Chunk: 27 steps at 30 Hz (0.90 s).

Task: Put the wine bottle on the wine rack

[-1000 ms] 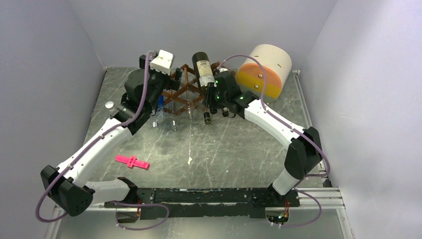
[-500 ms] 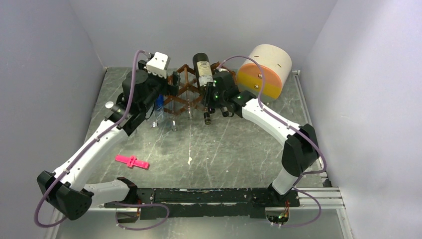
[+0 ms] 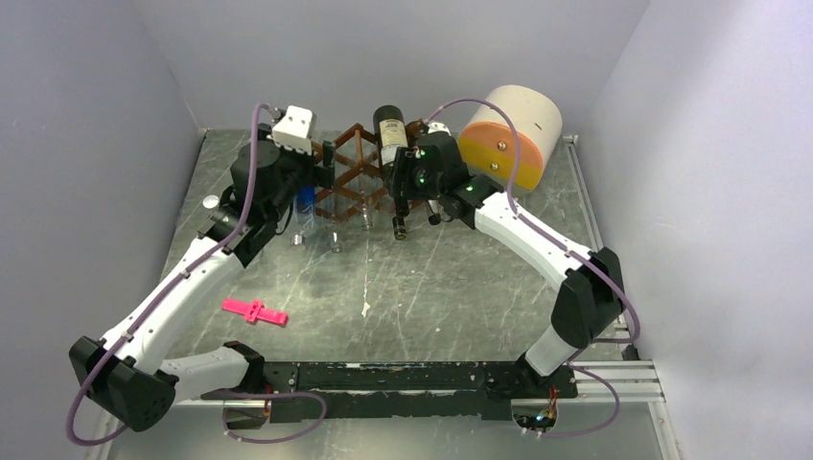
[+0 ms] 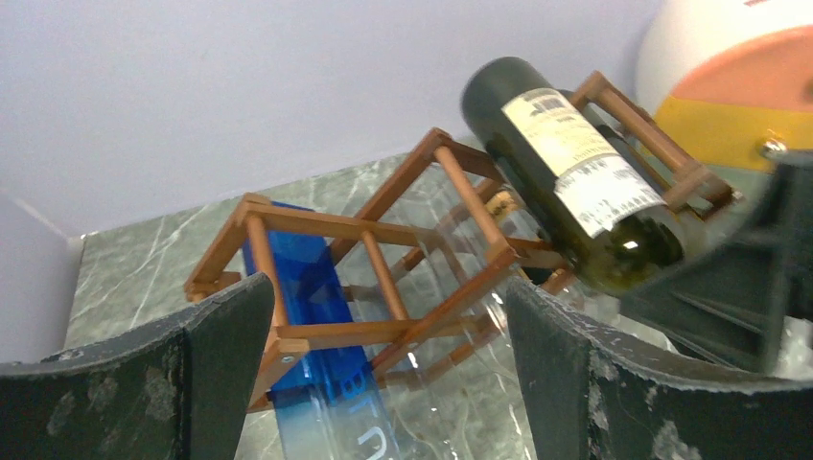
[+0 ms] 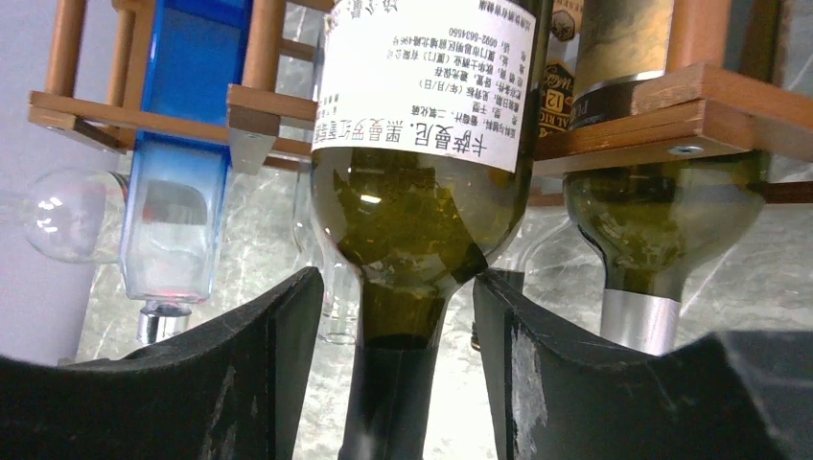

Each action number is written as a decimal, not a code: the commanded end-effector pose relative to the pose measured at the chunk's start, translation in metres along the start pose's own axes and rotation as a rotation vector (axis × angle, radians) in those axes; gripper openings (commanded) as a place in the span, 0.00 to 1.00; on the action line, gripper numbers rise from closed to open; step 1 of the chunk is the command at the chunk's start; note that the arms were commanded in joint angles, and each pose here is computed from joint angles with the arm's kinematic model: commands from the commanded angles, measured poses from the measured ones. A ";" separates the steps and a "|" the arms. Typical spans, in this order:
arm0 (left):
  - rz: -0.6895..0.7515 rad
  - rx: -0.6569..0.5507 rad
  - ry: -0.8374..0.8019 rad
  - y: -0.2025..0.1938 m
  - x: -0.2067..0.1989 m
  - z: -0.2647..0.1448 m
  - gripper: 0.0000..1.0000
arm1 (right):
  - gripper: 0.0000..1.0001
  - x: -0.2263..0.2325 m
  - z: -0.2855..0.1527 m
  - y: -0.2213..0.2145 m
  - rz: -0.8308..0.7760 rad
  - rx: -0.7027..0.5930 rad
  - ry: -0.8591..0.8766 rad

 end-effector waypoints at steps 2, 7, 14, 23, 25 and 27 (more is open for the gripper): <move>-0.108 0.068 0.169 0.009 0.031 0.009 0.94 | 0.64 0.006 -0.033 0.025 -0.015 -0.126 0.025; -0.179 0.114 0.264 0.004 0.067 0.008 0.94 | 0.66 0.004 -0.068 0.034 -0.022 -0.199 0.034; -0.374 0.226 0.469 -0.045 0.127 -0.022 0.94 | 0.66 -0.001 -0.113 0.031 -0.036 -0.271 0.100; -0.440 0.366 0.656 -0.104 0.145 -0.058 0.94 | 0.66 -0.006 -0.130 0.013 -0.029 -0.267 0.188; -0.449 0.381 0.649 -0.112 0.144 -0.059 0.94 | 0.66 -0.007 -0.129 0.010 -0.028 -0.259 0.191; -0.467 0.410 0.654 -0.119 0.143 -0.059 0.94 | 0.66 -0.009 -0.128 0.007 -0.032 -0.253 0.186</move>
Point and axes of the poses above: each gripper's point midway between its finger pads, its own z axis out along the fingers, its own x axis along the line the jaws close on, y = z × x, the point moved 7 cm from there along -z, back along the fingers, and after that the axes turned 7 degrees about z, right-handed, at the moved point
